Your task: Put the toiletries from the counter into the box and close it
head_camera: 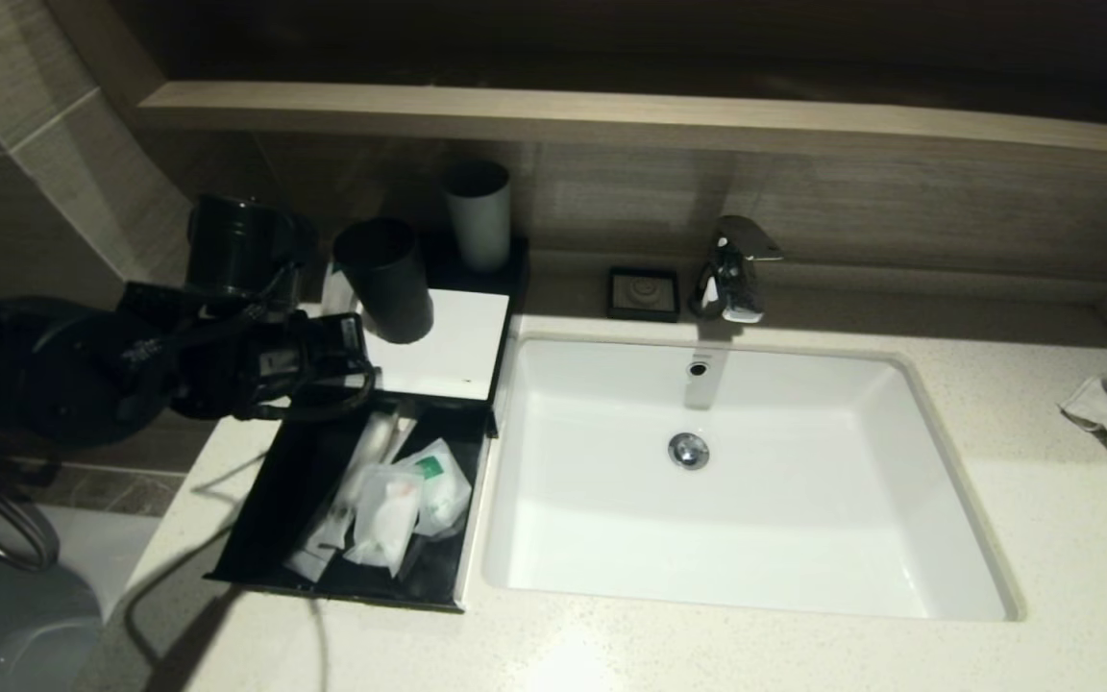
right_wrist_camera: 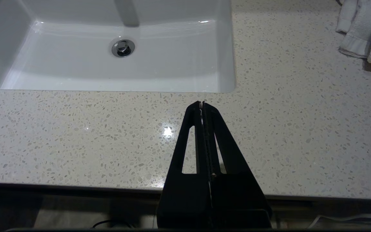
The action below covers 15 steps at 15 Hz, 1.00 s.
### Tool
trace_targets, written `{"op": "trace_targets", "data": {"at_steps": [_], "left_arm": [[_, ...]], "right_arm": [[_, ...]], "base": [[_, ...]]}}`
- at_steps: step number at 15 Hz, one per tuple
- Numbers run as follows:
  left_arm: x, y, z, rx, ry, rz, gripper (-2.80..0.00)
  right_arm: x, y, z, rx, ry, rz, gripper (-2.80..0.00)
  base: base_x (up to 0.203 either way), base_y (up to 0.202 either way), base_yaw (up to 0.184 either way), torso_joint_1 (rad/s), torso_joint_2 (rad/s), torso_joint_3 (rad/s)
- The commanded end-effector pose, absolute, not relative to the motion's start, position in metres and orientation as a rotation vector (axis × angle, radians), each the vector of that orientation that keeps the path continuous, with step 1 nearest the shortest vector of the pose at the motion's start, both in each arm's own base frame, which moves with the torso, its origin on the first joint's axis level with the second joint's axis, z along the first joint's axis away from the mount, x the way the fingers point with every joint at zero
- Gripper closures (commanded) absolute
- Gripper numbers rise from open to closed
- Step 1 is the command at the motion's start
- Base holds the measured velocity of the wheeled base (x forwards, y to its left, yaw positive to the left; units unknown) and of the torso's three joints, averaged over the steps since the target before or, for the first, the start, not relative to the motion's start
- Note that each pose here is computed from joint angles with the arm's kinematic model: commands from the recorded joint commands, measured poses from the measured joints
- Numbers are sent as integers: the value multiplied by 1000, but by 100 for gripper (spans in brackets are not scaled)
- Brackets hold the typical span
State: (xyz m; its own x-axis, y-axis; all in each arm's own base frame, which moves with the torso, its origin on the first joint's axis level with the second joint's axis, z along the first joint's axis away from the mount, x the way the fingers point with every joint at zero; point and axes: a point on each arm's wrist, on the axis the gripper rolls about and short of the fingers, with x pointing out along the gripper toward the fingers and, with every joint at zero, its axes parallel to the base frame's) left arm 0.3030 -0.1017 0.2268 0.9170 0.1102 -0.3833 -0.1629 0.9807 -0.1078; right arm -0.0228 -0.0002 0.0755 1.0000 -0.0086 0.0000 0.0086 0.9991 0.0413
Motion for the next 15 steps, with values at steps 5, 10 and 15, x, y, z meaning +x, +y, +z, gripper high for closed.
{"op": "trace_targets", "data": {"at_steps": [5, 10, 15], "left_arm": [[228, -76, 255, -129, 388, 17, 0], [165, -52, 244, -19, 494, -91, 0], [123, -38, 217, 19, 606, -125, 0]], "right_arm": [[-23, 0, 75, 41, 0, -8, 0], [-23, 0, 75, 41, 0, -8, 0], [-23, 0, 76, 41, 1, -8, 0]], "base": [[0, 0, 0, 0, 0, 0], [0, 0, 0, 0, 0, 0], [0, 0, 0, 0, 0, 0]]}}
